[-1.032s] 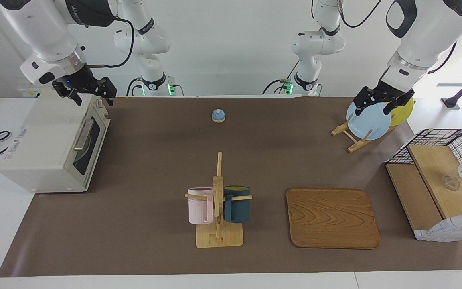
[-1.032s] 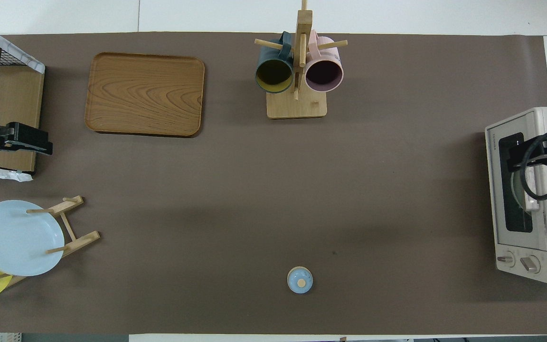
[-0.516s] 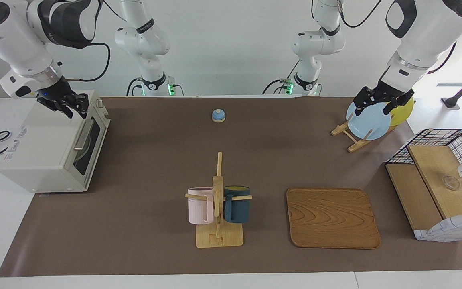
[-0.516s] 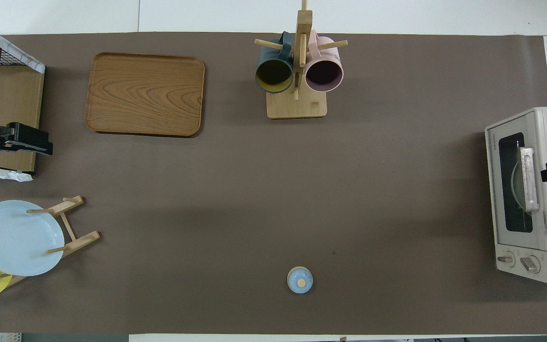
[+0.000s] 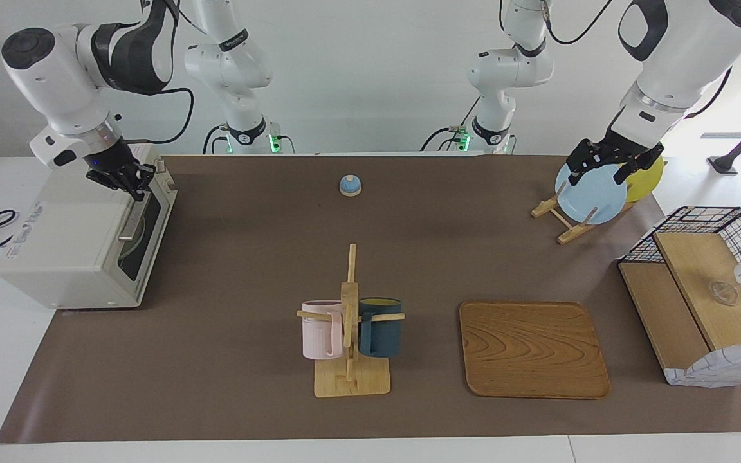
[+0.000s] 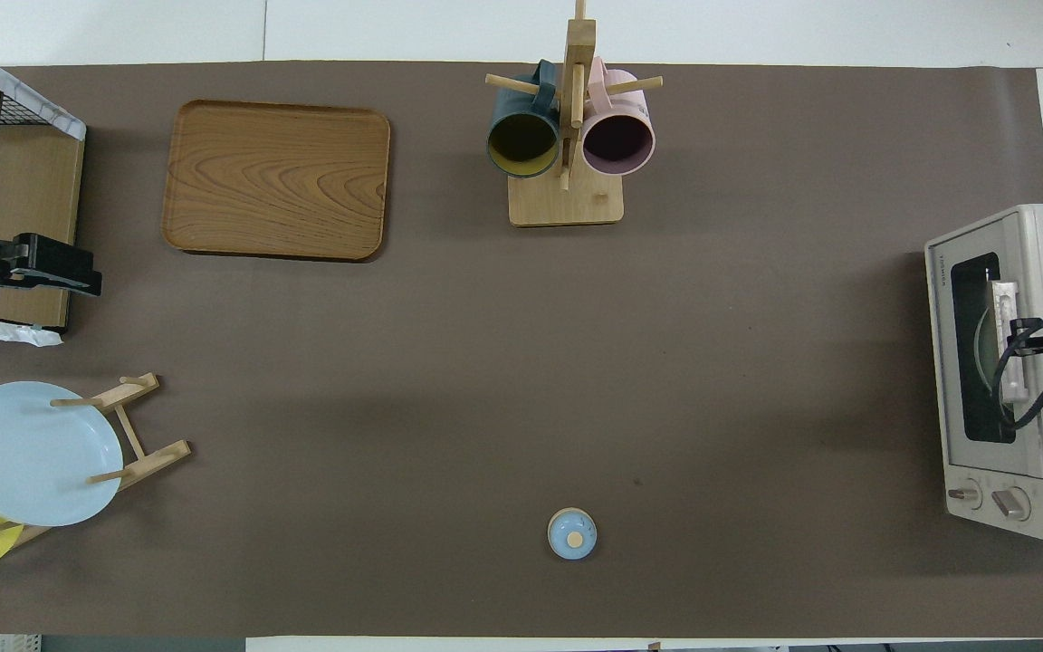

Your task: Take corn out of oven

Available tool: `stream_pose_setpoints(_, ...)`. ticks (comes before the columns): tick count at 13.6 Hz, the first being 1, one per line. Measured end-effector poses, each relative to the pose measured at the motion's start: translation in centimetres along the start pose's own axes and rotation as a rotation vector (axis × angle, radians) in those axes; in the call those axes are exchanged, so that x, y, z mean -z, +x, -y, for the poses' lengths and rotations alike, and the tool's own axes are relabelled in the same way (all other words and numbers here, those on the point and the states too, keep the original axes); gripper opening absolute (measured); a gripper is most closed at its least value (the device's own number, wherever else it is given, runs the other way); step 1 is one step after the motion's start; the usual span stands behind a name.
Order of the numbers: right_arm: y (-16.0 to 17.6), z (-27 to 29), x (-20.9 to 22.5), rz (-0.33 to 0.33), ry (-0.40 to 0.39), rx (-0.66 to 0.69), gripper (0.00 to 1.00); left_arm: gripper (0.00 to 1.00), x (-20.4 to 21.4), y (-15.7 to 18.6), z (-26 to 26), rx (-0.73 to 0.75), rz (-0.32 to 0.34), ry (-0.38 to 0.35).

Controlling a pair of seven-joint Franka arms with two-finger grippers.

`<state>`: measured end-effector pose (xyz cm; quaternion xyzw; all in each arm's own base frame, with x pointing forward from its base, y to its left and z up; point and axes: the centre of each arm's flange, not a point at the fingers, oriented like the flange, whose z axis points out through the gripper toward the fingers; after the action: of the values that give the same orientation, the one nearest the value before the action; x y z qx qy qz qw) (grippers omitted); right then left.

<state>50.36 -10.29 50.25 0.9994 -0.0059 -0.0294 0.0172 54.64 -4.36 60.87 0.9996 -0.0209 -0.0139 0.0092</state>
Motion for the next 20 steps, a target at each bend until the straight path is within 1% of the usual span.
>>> stream_pose_setpoints(3, 0.3, -0.5, -1.7, 0.013, 0.004, -0.009, 0.01, 1.0, 0.0, 0.0, 0.0, 0.0, 0.0, 0.0)
stream_pose_setpoints(6, 0.6, -0.7, -2.2, 0.015, -0.008, -0.003, 0.01, 1.0, 0.0, 0.0, 0.0, 0.0, 0.0, 0.0)
stream_pose_setpoints(9, 0.7, -1.0, -2.5, 0.018, -0.026, 0.025, 0.01, 1.0, 0.0, 0.0, 0.0, 0.0, 0.0, 0.0)
stream_pose_setpoints(14, 0.5, -2.0, -2.8, 0.024, -0.026, 0.036, 0.01, 1.0, 0.0, 0.0, 0.0, 0.0, 0.0, 0.0)
stream_pose_setpoints(20, 0.6, -1.4, -2.9, 0.027, -0.027, 0.048, 0.01, 1.0, 0.0, 0.0, 0.0, 0.0, 0.0, 0.0)
